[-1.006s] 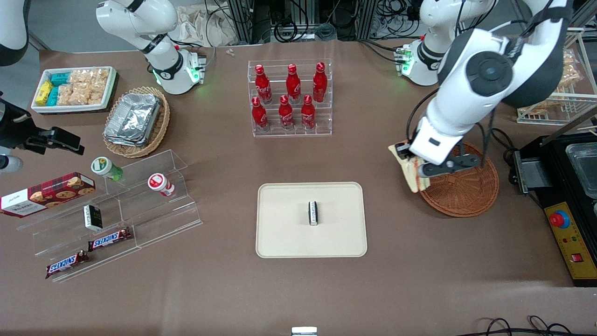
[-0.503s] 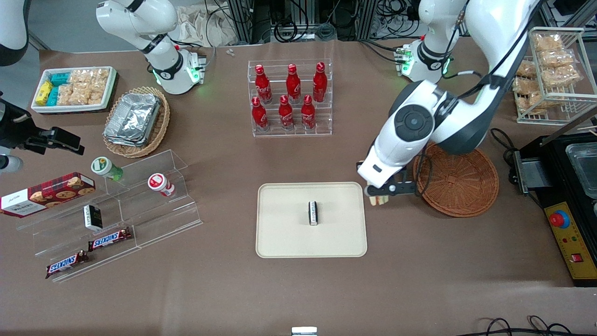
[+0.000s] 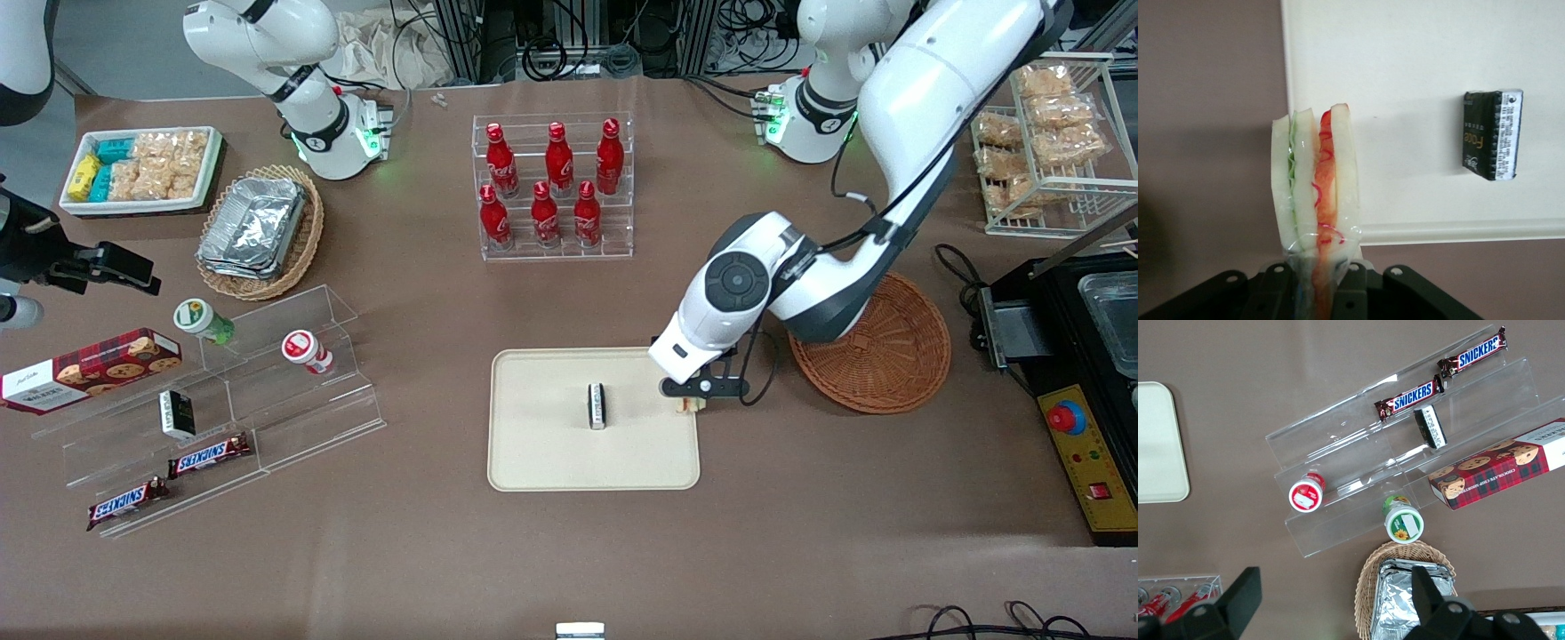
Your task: Place sandwich from basket to tray
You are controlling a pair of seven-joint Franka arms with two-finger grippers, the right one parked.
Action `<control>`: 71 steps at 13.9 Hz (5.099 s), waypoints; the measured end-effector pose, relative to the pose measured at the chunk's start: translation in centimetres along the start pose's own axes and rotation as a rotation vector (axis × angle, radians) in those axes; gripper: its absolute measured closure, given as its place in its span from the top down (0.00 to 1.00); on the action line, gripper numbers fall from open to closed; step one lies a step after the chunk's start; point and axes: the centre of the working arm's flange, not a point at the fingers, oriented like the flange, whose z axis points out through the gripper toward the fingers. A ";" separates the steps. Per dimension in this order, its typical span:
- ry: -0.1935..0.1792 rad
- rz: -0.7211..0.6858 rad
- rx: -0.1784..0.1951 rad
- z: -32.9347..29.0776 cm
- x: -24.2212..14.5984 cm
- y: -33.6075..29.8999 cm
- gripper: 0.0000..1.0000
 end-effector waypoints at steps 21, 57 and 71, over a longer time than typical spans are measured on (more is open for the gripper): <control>0.102 0.112 -0.007 3.4 7.5 0.4 0.75; -0.001 -0.140 0.067 -31.2 -2.3 -30.5 1.00; 0.033 -0.085 0.069 -30.2 -0.8 -30.9 1.00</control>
